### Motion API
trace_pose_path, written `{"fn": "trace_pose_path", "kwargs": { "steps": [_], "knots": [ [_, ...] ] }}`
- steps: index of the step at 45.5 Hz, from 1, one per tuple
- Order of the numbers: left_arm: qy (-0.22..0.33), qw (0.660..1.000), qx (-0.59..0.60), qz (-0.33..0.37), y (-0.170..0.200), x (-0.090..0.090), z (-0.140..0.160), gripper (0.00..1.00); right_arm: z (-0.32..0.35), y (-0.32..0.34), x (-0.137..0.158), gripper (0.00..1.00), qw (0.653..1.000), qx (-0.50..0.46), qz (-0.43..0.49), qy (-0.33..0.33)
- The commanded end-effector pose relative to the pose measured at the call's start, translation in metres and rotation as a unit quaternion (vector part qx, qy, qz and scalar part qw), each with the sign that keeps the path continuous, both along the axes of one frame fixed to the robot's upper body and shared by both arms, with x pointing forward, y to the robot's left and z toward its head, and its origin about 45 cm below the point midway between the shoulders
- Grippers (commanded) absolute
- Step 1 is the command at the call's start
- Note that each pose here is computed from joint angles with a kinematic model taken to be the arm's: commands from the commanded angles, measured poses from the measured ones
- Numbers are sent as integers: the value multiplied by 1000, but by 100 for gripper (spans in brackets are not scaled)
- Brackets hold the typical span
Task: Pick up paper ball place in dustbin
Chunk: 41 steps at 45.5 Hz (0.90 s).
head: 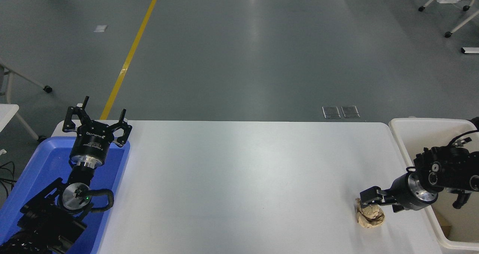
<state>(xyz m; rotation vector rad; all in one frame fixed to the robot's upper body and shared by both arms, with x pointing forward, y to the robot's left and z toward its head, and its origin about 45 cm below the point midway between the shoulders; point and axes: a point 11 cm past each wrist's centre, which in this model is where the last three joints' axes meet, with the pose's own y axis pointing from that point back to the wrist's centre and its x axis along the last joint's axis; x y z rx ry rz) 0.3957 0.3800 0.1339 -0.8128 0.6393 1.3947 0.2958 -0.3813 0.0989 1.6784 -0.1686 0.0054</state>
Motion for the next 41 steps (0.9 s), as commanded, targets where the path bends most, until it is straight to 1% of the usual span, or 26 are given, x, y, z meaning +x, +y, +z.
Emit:
{"fn": "trace_pose_path", "kwargs": {
  "steps": [1, 3, 4, 6, 7, 8, 12, 14, 18, 21, 22, 23, 31, 34, 41],
  "knots": [
    [0, 1000, 0, -1, 0, 0, 0, 100, -18, -9, -5, 98, 1000, -5, -20, -20],
    [0, 1000, 0, 0, 0, 0, 0, 100, -22, -7, -5, 95, 999, -5, -20, -26],
    [0, 1000, 0, 0, 0, 0, 0, 100, -25, -5, -6, 90, 999, -4, -18, -26],
    [0, 1000, 0, 0, 0, 0, 0, 100, -28, 0, -7, 72, 1000, 0, -16, -24],
    [0, 1000, -1, 0, 0, 0, 0, 100, -30, 0, -9, 66, 1000, 0, -15, -22],
    [0, 1000, 0, -1, 0, 0, 0, 100, -31, 1, -10, 62, 1000, 2, -15, -22],
    [0, 1000, 0, 0, 0, 0, 0, 100, -34, 2, -13, 59, 1000, 5, -17, -19],
    [0, 1000, 0, 0, 0, 0, 0, 100, -36, 3, -16, 53, 1000, 7, -18, -17],
    [0, 1000, 0, 0, 0, 0, 0, 100, -40, 7, -14, 30, 1000, 9, -16, -18],
    [1, 1000, 0, -1, 0, 0, 0, 100, -41, 6, -14, 19, 1000, 11, -16, -20],
    [0, 1000, 0, -1, -1, 0, 0, 100, -42, 7, -14, 11, 1000, 13, -16, -19],
    [0, 1000, 0, -1, -1, 0, 0, 100, -42, 7, -14, 0, 1000, 13, -16, -19],
    [-1, 1000, 0, -1, 0, 0, 1, 100, -29, 3, -5, 0, 999, 11, -14, -28],
    [-1, 1000, 0, -2, -1, 1, 1, 100, -11, -10, 5, 0, 999, 3, -21, -42],
    [0, 1000, 0, -2, -1, 1, 0, 100, 38, -18, 15, 0, 999, 3, -13, -44]
  ]
}}
